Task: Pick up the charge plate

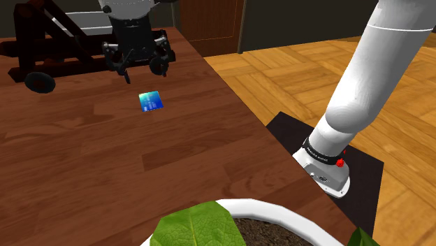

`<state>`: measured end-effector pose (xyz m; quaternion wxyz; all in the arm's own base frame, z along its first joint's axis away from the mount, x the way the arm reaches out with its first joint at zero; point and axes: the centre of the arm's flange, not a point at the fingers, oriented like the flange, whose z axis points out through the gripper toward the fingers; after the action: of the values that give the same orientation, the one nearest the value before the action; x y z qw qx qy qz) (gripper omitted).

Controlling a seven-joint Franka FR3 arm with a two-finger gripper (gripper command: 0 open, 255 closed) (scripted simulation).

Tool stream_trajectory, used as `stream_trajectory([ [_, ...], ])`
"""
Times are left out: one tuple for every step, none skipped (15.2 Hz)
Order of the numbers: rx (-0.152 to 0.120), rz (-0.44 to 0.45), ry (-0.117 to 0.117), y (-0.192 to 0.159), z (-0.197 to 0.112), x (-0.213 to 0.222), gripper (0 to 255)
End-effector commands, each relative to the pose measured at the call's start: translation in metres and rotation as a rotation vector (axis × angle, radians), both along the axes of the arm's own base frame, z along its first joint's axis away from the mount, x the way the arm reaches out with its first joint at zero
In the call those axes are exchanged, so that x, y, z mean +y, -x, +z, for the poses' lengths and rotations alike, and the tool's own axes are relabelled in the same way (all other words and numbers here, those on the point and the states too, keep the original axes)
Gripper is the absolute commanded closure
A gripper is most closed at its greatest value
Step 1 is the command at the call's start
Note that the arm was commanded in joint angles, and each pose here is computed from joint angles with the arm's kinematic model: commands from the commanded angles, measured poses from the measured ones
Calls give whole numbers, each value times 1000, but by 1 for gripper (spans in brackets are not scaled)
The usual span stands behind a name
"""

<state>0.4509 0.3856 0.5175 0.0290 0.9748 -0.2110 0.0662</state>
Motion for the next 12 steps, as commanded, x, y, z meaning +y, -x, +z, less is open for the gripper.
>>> stream_trajectory([
  [-3, -8, 1, -5, -9, 5, 0],
  [-3, -8, 1, -5, -14, 5, 0],
  [-3, -8, 1, -5, -19, 5, 0],
  [-3, -8, 1, -5, -25, 5, 0],
  [-3, -8, 1, -5, -30, 5, 0],
  [-3, -8, 1, -5, -38, 5, 0],
  [-3, -8, 1, -5, -38, 5, 0],
  [-3, -8, 1, -5, -38, 5, 0],
  [-3, -8, 1, -5, -39, 5, 255],
  [-3, -8, 1, -5, -38, 5, 255],
  [-3, -8, 1, -5, -38, 5, 255],
  [-3, -8, 1, -5, -38, 5, 255],
])
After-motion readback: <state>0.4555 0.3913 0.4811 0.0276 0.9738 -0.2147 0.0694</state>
